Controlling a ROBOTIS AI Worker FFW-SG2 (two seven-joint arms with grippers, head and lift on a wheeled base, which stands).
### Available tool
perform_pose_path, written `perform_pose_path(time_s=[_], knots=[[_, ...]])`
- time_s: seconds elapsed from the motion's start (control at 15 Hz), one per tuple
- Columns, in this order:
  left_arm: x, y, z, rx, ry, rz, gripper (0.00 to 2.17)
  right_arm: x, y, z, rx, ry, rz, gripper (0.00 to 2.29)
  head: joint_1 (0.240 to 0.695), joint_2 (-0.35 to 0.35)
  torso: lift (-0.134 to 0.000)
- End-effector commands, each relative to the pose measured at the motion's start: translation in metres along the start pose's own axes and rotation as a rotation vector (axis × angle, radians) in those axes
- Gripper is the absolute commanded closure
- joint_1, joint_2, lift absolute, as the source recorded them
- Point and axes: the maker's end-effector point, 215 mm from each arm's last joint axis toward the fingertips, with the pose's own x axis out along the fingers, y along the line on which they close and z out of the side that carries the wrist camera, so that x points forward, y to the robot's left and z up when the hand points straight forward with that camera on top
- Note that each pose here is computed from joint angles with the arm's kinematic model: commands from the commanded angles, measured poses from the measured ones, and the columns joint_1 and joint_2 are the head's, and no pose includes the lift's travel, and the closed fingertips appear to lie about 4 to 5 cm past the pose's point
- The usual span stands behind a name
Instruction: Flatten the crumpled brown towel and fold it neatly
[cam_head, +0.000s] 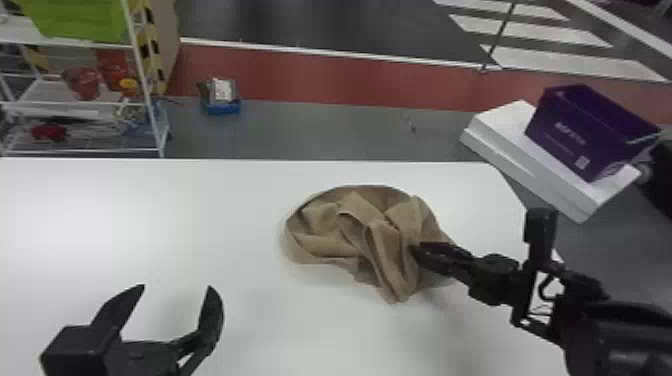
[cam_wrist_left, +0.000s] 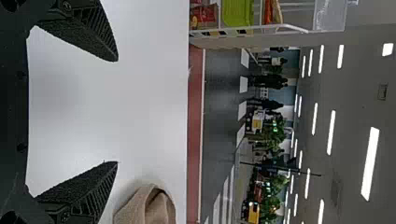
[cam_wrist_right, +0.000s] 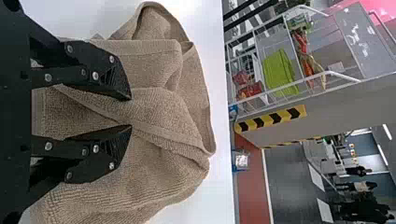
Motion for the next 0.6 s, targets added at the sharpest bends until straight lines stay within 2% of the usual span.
perform_pose_path(time_s=[0.0, 0.27, 0.33, 0.53], knots=[[0.000, 0.000, 0.000, -0.001, -0.001, 0.000, 0.09, 0.004, 0.000, 0.003, -0.015, -0.008, -0.006, 0.85, 0.695, -0.206, -0.124], [-0.001, 0.001, 0.002, 0.000, -0.004, 0.002, 0.09, 0.008, 0.001, 0.006, -0.036, -0.016, 0.000, 0.86, 0.695, -0.199, -0.124], [-0.001, 0.001, 0.002, -0.001, -0.003, 0.004, 0.09, 0.004, -0.001, 0.014, -0.042, -0.036, -0.002, 1.07, 0.695, -0.198, -0.124], [-0.002, -0.001, 0.013, -0.004, -0.016, -0.003, 0.09, -0.026, 0.007, 0.053, -0.073, -0.121, 0.010, 1.13, 0.695, -0.197, -0.124]])
